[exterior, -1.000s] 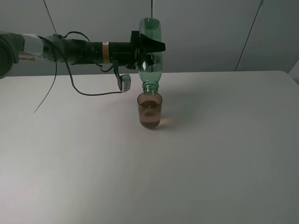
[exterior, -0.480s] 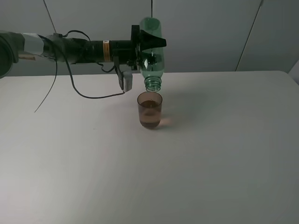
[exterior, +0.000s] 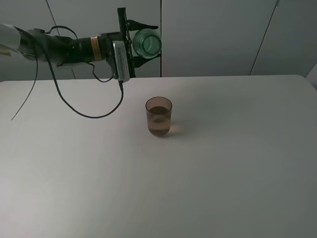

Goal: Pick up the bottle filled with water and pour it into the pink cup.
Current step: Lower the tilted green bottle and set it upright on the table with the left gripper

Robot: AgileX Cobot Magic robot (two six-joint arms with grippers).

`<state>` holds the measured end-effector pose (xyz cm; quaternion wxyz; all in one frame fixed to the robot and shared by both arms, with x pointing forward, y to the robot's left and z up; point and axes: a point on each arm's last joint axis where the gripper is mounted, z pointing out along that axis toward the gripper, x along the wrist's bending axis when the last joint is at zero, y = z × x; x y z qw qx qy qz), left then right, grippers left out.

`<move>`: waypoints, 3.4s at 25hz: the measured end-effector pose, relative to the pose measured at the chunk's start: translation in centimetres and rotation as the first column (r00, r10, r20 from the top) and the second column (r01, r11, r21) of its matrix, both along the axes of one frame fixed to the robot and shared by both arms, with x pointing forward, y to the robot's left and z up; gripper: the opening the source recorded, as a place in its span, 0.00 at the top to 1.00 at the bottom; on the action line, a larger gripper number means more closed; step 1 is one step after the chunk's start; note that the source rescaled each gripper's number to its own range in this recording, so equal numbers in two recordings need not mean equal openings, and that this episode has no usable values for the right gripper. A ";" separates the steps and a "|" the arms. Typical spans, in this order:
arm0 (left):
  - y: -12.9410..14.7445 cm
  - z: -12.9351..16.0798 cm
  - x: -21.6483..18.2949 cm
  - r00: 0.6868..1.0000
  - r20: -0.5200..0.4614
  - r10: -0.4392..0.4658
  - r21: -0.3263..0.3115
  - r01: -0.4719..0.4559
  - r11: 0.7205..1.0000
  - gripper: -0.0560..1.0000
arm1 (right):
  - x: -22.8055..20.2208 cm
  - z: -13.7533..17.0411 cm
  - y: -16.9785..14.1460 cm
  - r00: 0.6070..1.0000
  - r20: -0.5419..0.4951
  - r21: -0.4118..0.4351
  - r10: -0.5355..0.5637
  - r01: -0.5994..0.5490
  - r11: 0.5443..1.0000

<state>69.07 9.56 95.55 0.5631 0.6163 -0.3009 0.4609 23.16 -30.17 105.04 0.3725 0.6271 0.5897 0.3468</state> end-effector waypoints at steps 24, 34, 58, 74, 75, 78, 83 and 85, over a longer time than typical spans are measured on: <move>9.3 -3.1 -4.2 0.409 -0.884 0.225 -0.233 -0.804 0.547 0.94 | 0.0 0.0 0.0 1.000 0.000 0.000 0.000 0.000 1.000; 10.6 -7.9 -3.8 0.360 -0.889 0.283 -0.189 -0.852 0.489 0.94 | 0.0 0.0 0.0 1.000 0.000 0.000 0.000 0.000 1.000; 11.7 -11.2 -3.8 0.313 -0.890 0.333 -0.121 -0.864 0.489 0.94 | 0.0 0.0 0.0 1.000 0.000 0.000 0.000 0.000 1.000; 11.6 -11.2 -3.9 0.317 -0.889 0.331 -0.118 -0.856 0.503 0.11 | 0.0 0.0 0.0 1.000 0.000 0.000 0.000 0.000 1.000; 11.6 -11.2 -3.9 0.317 -0.889 0.331 -0.118 -0.856 0.503 0.07 | 0.0 0.0 0.0 1.000 0.000 0.000 0.000 0.000 1.000; 11.7 -11.5 -4.2 0.302 -0.894 0.332 -0.103 -0.858 0.503 0.04 | 0.0 0.0 0.0 1.000 0.000 0.000 0.000 0.000 1.000; 11.9 -12.2 -5.1 0.260 -0.902 0.346 -0.056 -0.863 0.502 0.04 | 0.0 0.0 0.0 1.000 0.000 0.000 0.000 0.000 1.000; 12.1 -12.0 -5.2 0.249 -0.901 0.355 -0.043 -0.866 0.498 0.04 | 0.0 0.0 0.0 1.000 0.000 0.000 0.000 0.000 1.000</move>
